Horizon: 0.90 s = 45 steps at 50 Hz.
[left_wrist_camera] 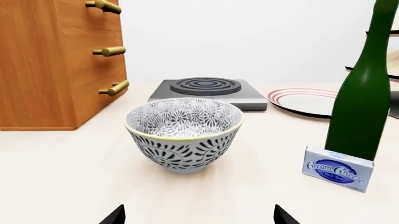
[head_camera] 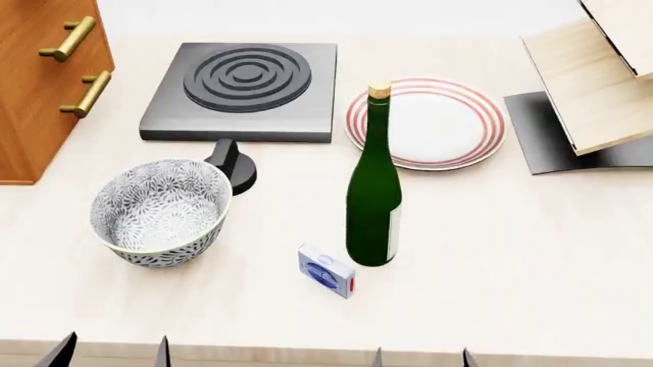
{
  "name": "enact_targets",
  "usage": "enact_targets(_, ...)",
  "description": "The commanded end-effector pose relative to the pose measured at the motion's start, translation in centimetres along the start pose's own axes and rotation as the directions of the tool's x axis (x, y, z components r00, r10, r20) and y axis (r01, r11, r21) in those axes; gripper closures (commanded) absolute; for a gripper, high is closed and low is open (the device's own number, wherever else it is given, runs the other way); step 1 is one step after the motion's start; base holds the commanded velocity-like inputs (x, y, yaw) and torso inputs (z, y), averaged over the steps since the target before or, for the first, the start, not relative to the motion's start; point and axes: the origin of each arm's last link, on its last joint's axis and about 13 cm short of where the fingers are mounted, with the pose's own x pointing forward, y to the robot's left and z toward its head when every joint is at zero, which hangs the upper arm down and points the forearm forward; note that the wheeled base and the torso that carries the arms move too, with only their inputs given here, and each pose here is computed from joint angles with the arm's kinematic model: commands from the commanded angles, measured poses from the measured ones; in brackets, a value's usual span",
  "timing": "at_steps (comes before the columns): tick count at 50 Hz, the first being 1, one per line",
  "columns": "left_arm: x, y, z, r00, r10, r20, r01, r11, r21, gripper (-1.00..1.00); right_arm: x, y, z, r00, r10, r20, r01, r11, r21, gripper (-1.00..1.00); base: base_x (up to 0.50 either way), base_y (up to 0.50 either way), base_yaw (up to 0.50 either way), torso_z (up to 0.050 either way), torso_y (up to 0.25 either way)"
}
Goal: Pick up the akita bowl and put it on the plate.
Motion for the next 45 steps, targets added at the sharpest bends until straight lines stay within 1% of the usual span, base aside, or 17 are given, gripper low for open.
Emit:
enact_targets(1, 0.2, 0.1, 1.5, 0.999, 0.001, 0.047, -0.002, 1.000, 0.019, -1.00, 0.5, -0.2, 1.6, 0.999, -0.009, 0.043, 0.010, 1.000, -0.020, -1.00, 0.00, 0.00, 0.00, 0.000, 0.000)
enact_targets(3, 0.3, 0.2, 2.2, 0.998, 0.006, 0.064, -0.007, 1.000, 0.027, -1.00, 0.6, -0.3, 2.3, 0.998, -0.018, 0.066, 0.019, 1.000, -0.024, -1.00, 0.00, 0.00, 0.00, 0.000, 0.000)
enact_targets(4, 0.3, 0.4, 3.1, 0.996, 0.010, 0.089, -0.013, 0.999, 0.031, -1.00, 0.7, -0.5, 3.1, 0.995, -0.034, 0.090, 0.036, 0.999, -0.020, -1.00, 0.00, 0.00, 0.00, 0.000, 0.000)
enact_targets(6, 0.4, 0.4, 3.4, 0.995, 0.019, 0.102, -0.022, 0.999, 0.029, -1.00, 0.7, -0.6, 3.4, 0.995, -0.031, 0.094, 0.033, 0.999, -0.020, -1.00, 0.00, 0.00, 0.00, 0.000, 0.000)
enact_targets(7, 0.3, 0.5, 4.4, 0.991, 0.018, 0.130, -0.023, 0.999, 0.037, -1.00, 0.7, -0.7, 4.1, 0.993, -0.036, 0.116, 0.038, 0.999, -0.015, -1.00, 0.00, 0.00, 0.00, 0.000, 0.000)
enact_targets(8, 0.2, 0.5, 4.8, 0.991, 0.021, 0.135, -0.027, 0.999, 0.037, -1.00, 0.6, -0.7, 4.7, 0.990, -0.042, 0.137, 0.045, 0.999, -0.018, -1.00, 0.00, 0.00, 0.00, 0.000, 0.000)
enact_targets(12, -0.3, 0.6, 6.8, 0.980, 0.025, 0.197, -0.033, 0.999, 0.037, -1.00, 0.5, -0.9, 5.5, 0.985, -0.051, 0.164, 0.053, 0.999, -0.009, -1.00, 0.00, 0.00, 0.00, 0.000, 0.000)
enact_targets(15, -0.5, 0.7, 7.2, 0.976, 0.031, 0.214, -0.041, 0.998, 0.041, -1.00, 0.4, -1.0, 5.9, 0.982, -0.058, 0.181, 0.059, 0.998, 0.002, -1.00, 0.00, 0.00, 0.00, 0.000, 0.000)
enact_targets(19, -1.0, 1.1, 7.8, 0.966, 0.051, 0.255, -0.058, 0.998, 0.022, -1.00, -0.1, -1.3, 6.6, 0.977, -0.065, 0.201, 0.065, 0.998, 0.009, -1.00, 0.00, 0.00, 0.00, 0.000, 0.000)
enact_targets(29, -1.5, 1.7, 8.2, 0.955, 0.093, 0.283, -0.098, 0.995, 0.003, -1.00, 0.0, -2.1, 6.8, 0.972, -0.109, 0.210, 0.102, 0.994, 0.040, -1.00, 0.00, 0.00, 0.00, 0.000, 0.000)
enact_targets(35, -2.0, 2.3, 8.9, 0.943, 0.116, 0.313, -0.120, 0.993, -0.007, -1.00, 0.3, -3.3, 6.7, 0.965, -0.171, 0.200, 0.161, 0.985, 0.063, -1.00, 0.00, 0.00, 0.00, 0.000, 0.000)
enact_targets(38, -2.1, 2.8, 9.1, 0.933, 0.149, 0.328, -0.148, 0.989, -0.027, -1.00, 0.1, -3.8, 6.9, 0.958, -0.200, 0.203, 0.186, 0.979, 0.084, -1.00, 0.00, 0.00, 0.00, 0.000, 0.000)
enact_targets(42, -2.2, 3.3, 9.1, 0.926, 0.180, 0.331, -0.176, 0.983, -0.044, -1.00, 0.0, -4.3, 7.1, 0.953, -0.216, 0.211, 0.201, 0.975, 0.091, -1.00, 0.00, 0.00, 0.00, 0.000, 0.000)
enact_targets(45, -2.1, 3.5, 9.1, 0.924, 0.193, 0.329, -0.187, 0.981, -0.051, -1.00, 0.0, -4.2, 7.0, 0.953, -0.217, 0.214, 0.203, 0.975, 0.085, -1.00, 0.00, 0.00, 0.00, 0.000, 0.000)
